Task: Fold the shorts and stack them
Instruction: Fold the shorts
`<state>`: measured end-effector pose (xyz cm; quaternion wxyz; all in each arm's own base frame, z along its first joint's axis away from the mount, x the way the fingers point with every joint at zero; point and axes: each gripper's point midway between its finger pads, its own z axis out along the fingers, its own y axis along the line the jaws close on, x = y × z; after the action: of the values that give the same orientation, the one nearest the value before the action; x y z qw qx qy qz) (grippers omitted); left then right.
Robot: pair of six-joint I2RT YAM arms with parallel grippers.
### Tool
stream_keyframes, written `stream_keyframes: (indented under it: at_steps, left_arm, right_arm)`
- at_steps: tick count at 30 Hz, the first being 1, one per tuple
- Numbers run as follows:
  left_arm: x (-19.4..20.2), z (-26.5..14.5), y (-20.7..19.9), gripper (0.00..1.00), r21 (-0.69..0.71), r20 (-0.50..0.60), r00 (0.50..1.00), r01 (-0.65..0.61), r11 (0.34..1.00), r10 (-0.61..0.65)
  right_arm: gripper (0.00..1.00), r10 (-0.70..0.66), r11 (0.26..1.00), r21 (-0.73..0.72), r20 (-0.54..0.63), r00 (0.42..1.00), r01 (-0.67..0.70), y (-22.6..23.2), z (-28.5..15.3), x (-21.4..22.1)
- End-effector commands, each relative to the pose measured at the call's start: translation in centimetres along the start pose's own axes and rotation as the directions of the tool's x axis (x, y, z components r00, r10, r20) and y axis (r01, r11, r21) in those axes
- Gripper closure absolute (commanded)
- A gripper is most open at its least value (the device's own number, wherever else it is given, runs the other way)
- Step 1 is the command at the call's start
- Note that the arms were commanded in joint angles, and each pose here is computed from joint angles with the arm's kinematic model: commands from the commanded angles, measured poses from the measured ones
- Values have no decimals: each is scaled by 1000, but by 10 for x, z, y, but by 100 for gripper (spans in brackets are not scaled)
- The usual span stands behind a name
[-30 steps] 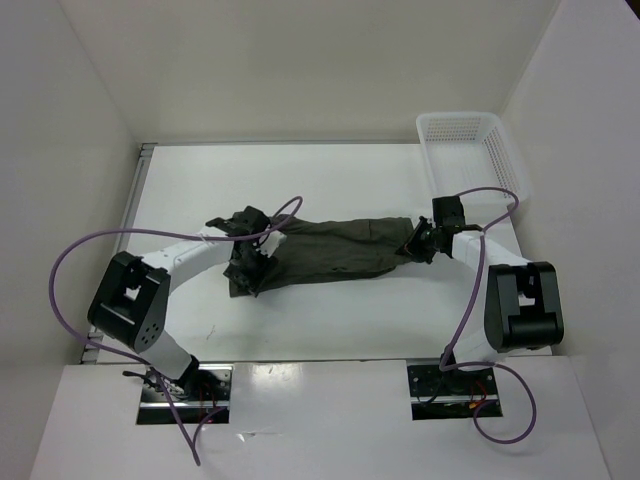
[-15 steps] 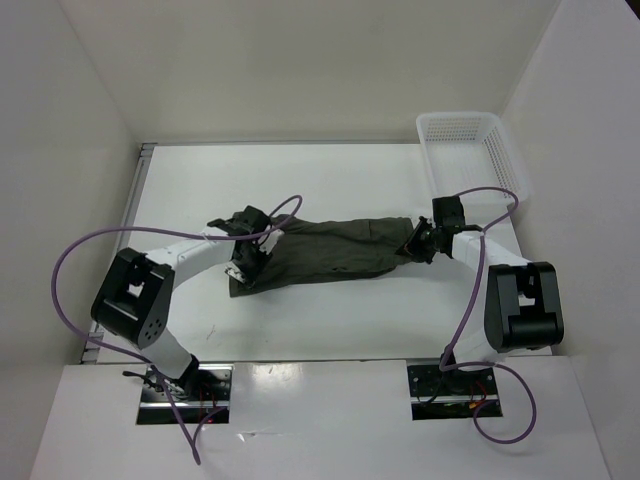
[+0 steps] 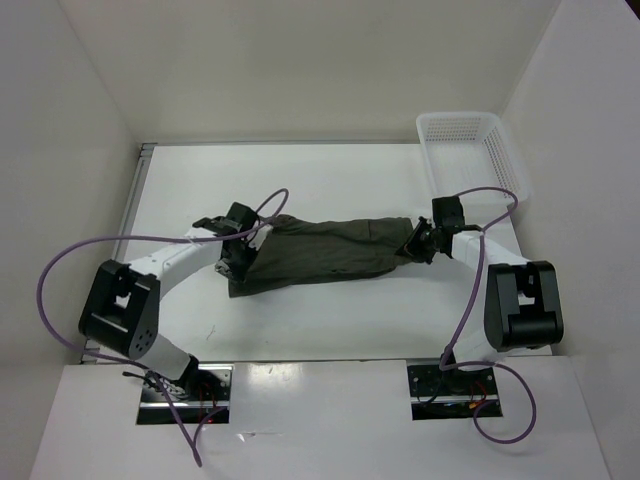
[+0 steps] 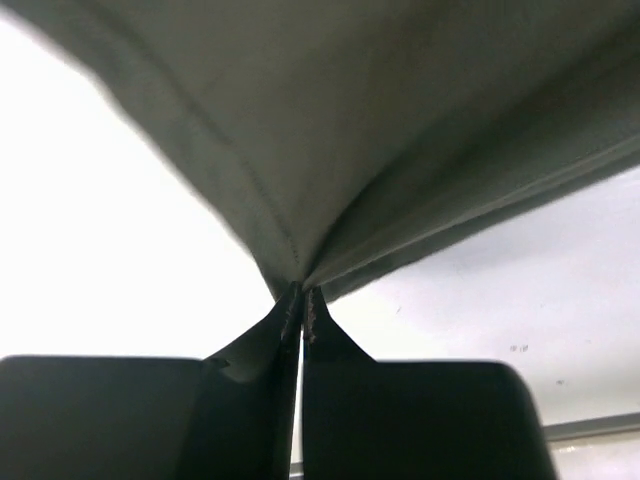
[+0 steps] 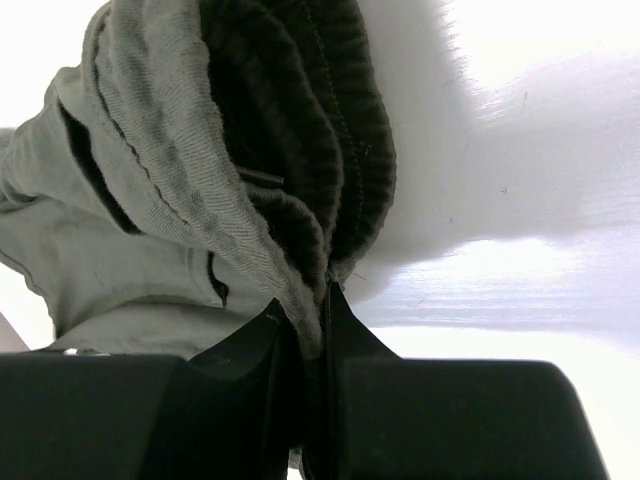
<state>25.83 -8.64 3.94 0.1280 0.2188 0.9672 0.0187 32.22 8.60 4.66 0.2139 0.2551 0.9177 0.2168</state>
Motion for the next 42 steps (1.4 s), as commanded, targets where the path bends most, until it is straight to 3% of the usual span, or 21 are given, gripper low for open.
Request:
stream_keyframes:
  at_steps: [1,6,10,12,17,22,26,29,35,39,42]
  left_arm:
    - [6,-24,16,100,-43,13,999,31,999,-30]
    - [30,-13,6,100,5,-62,998,25,1000,-24]
    - [35,-5,-12,80,51,-84,996,-19,999,23]
    - [36,0,-13,63,52,-98,995,-19,998,24]
    - [15,-15,-2,48,40,-35,999,12,999,-11]
    - [-49,-58,23,35,140,203,967,128,982,-155]
    - [-63,-27,33,33,151,161,970,159,976,-183]
    - [-76,13,33,33,170,71,981,169,971,-183]
    - [-96,41,41,33,132,65,983,165,978,-174]
    - [-108,51,35,33,182,59,983,161,970,-174]
    - [-121,59,17,35,277,52,985,145,950,-166]
  right_arm:
    - [97,-19,999,45,42,999,17,-6,2,-14]
    - [98,-22,999,49,56,998,19,-5,1,-19]
    - [98,-24,999,36,57,998,22,-1,0,-21]
    - [98,-35,999,23,58,998,34,3,-1,-23]
    - [98,-60,998,19,86,994,58,9,-12,-30]
    - [98,-86,996,30,130,988,83,12,-25,-38]
    - [98,-88,996,25,138,986,86,16,-26,-44]
    - [98,-109,994,24,143,984,107,20,-27,-50]
    - [98,-198,979,91,201,959,183,31,-52,-80]
    - [98,-307,952,91,261,915,293,65,-78,-110]
    - [100,-411,911,89,285,866,403,104,-81,-107]
